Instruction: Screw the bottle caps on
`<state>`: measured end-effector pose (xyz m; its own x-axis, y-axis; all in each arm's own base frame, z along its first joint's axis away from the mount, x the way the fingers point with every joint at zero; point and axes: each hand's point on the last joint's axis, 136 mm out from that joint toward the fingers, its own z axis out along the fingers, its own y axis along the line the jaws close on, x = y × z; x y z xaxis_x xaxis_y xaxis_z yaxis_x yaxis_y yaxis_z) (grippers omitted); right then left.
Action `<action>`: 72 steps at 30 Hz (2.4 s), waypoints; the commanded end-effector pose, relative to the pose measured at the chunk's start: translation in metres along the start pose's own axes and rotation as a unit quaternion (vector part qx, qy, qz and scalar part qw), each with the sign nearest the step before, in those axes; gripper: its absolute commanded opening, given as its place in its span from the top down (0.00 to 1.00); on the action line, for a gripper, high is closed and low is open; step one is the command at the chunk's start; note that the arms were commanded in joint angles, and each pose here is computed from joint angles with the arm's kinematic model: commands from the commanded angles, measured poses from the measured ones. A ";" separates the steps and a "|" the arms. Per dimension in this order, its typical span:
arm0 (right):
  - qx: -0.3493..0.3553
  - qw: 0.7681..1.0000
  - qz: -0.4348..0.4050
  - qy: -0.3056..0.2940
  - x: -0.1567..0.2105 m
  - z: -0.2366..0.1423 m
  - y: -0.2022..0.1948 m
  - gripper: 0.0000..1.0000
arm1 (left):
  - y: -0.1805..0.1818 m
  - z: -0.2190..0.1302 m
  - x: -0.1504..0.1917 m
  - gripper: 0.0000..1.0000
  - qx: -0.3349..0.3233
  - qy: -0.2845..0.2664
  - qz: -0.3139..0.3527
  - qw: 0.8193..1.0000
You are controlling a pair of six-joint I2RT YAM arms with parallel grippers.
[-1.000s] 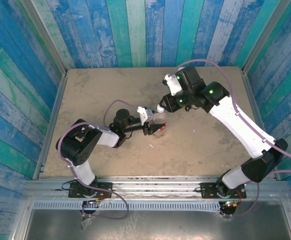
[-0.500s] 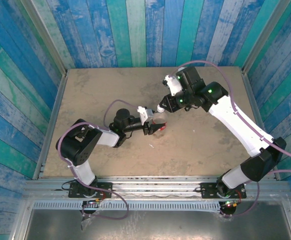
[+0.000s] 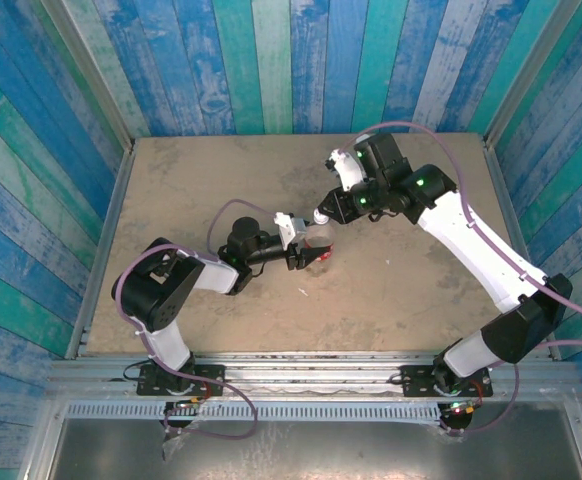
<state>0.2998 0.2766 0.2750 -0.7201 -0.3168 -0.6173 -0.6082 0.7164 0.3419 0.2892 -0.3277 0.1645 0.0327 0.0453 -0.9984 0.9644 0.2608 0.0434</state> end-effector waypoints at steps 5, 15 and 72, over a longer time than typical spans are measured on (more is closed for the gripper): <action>0.023 0.998 0.030 0.044 0.030 0.008 -0.015 0.82 | -0.013 -0.002 0.018 0.35 0.022 0.034 -0.027 0.999; 0.022 0.996 0.051 0.071 0.048 0.020 -0.019 0.87 | -0.012 -0.002 0.018 0.35 0.022 0.035 -0.029 0.999; 0.167 0.975 -0.141 0.029 0.007 -0.002 0.008 0.52 | -0.011 -0.002 0.021 0.35 0.019 0.042 -0.042 0.998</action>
<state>0.2920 0.2773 0.2715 -0.5704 -0.5432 -0.6161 -0.6360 0.7667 -0.0872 0.2865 -0.3294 0.1643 0.0283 0.0470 -0.9985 0.9698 0.2408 0.0388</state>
